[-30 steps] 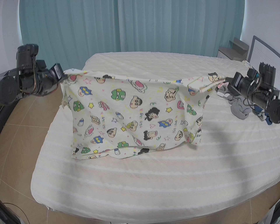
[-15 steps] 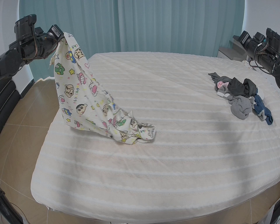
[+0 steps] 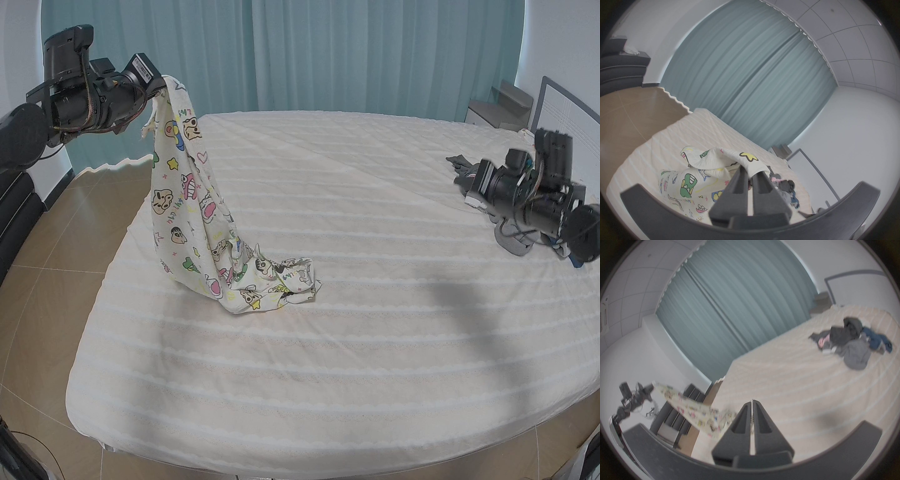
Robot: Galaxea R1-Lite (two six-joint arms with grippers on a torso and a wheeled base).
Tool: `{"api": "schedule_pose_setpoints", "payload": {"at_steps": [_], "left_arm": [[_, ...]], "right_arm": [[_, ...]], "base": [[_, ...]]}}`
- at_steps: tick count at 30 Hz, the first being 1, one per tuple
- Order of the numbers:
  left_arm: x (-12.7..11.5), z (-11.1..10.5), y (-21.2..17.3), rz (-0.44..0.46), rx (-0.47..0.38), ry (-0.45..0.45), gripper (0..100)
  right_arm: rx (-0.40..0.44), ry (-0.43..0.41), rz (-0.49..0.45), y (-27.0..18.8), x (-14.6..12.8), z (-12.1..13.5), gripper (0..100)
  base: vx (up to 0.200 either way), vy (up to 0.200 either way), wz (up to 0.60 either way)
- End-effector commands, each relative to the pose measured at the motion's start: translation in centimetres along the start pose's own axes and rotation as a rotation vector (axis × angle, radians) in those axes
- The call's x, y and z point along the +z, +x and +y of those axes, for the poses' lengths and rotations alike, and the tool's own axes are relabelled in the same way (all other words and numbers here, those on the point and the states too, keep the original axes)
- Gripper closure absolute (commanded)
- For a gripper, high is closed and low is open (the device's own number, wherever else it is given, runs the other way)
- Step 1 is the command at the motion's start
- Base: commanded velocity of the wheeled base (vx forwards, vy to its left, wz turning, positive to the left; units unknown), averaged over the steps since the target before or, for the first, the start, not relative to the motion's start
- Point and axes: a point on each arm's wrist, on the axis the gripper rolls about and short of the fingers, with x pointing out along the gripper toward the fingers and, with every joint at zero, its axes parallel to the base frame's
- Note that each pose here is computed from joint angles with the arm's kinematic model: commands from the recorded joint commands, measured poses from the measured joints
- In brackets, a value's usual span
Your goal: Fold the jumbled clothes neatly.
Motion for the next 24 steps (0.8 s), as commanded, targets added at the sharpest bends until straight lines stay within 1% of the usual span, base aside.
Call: {"api": "schedule_pose_setpoints", "payload": {"at_steps": [1,2,3,7,8,9,10,12,14,15,17,20,21,24], "left_arm": [[0.4,-5.2,-5.0,0.054,-0.157,-0.003,100],[0.4,-5.2,-5.0,0.054,-0.157,-0.003,100],[0.7,-6.3,-6.4,0.056,-0.201,-0.002,100],[1.2,-8.0,-8.6,0.048,-0.261,0.000,100],[1.3,-8.4,-9.2,0.050,-0.275,0.001,100],[1.3,-8.6,-9.6,0.055,-0.279,0.000,100],[1.3,-8.6,-9.6,0.055,-0.279,0.000,100],[1.3,-9.1,-11.0,0.073,-0.293,-0.002,100],[1.3,-9.2,-11.3,0.078,-0.294,-0.002,100],[1.3,-9.2,-12.0,0.091,-0.296,-0.005,100],[1.2,-9.2,-12.4,0.106,-0.292,-0.006,100],[0.3,-9.3,-13.5,0.147,-0.305,-0.009,100],[0.3,-9.3,-13.5,0.149,-0.306,-0.009,100],[-0.2,-9.0,-14.2,0.180,-0.317,-0.007,100]], "right_arm": [[0.056,-0.002,0.255,1.3,-7.7,0.9,100],[0.056,-0.002,0.255,1.3,-7.7,0.9,100],[0.069,-0.016,0.289,1.8,-9.3,1.2,100],[0.111,-0.077,0.356,2.5,-12.5,2.1,100],[0.122,-0.092,0.367,2.5,-13.1,2.3,0],[0.133,-0.109,0.377,2.5,-13.7,2.6,0],[0.133,-0.109,0.377,2.5,-13.7,2.6,0],[0.167,-0.163,0.396,2.7,-15.6,3.0,0],[0.177,-0.177,0.398,2.8,-16.1,3.1,0],[0.192,-0.201,0.395,3.0,-17.0,3.1,0],[0.195,-0.215,0.377,3.4,-17.4,3.1,0],[0.187,-0.241,0.317,4.3,-18.1,3.4,0],[0.188,-0.242,0.316,4.3,-18.1,3.4,0],[0.211,-0.296,0.268,4.5,-17.9,3.9,0]], "base": [[0.000,0.000,0.00],[0.000,0.000,0.00],[0.000,0.000,0.00],[0.000,0.000,0.00],[0.000,0.000,0.00],[0.000,0.000,0.00],[0.000,0.000,0.00],[0.000,0.000,0.00],[0.000,0.000,0.00],[0.000,0.000,0.00],[0.000,0.000,0.00],[0.000,0.000,0.00],[0.000,0.000,0.00],[0.000,0.000,0.00]]}}
